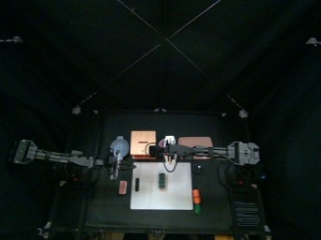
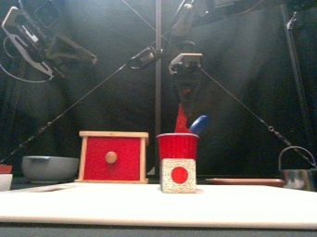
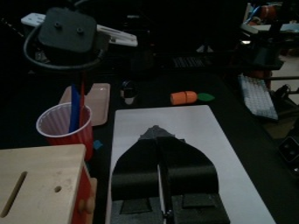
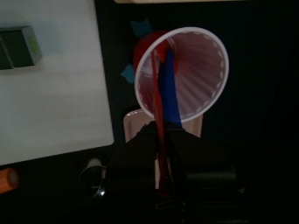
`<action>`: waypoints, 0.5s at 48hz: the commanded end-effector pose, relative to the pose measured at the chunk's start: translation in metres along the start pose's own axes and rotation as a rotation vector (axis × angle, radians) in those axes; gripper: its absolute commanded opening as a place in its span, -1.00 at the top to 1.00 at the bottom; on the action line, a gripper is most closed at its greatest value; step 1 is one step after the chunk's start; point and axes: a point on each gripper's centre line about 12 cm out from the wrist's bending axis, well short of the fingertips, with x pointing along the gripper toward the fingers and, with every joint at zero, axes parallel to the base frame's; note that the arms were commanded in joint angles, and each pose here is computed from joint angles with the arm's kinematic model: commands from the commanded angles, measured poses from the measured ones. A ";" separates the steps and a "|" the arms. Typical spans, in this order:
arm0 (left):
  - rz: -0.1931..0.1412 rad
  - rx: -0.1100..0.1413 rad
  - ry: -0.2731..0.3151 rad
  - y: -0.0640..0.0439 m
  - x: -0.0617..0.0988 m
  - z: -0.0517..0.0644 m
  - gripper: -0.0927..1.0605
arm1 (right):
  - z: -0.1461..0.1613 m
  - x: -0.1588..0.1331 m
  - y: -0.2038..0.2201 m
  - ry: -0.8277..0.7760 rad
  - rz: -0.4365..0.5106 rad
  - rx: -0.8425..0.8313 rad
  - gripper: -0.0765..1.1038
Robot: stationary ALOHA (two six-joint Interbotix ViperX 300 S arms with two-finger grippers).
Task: Cut the sushi into 4 pieces with the knife
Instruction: Grasp knife edge with left hand
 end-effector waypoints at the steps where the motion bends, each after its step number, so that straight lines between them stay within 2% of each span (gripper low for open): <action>1: 0.005 0.001 -0.023 0.001 0.001 0.006 0.74 | -0.005 -0.052 -0.013 -0.130 -0.006 0.044 0.50; 14: 0.025 -0.002 -0.036 0.006 0.000 0.010 0.73 | -0.028 -0.117 -0.021 -0.342 -0.017 0.099 0.50; 19: 0.034 -0.002 -0.051 0.008 -0.001 0.013 0.73 | -0.039 -0.134 -0.019 -0.444 -0.006 0.108 0.50; 24: 0.039 -0.002 -0.074 0.009 -0.003 0.016 0.69 | -0.049 -0.139 -0.013 -0.538 0.027 0.132 0.50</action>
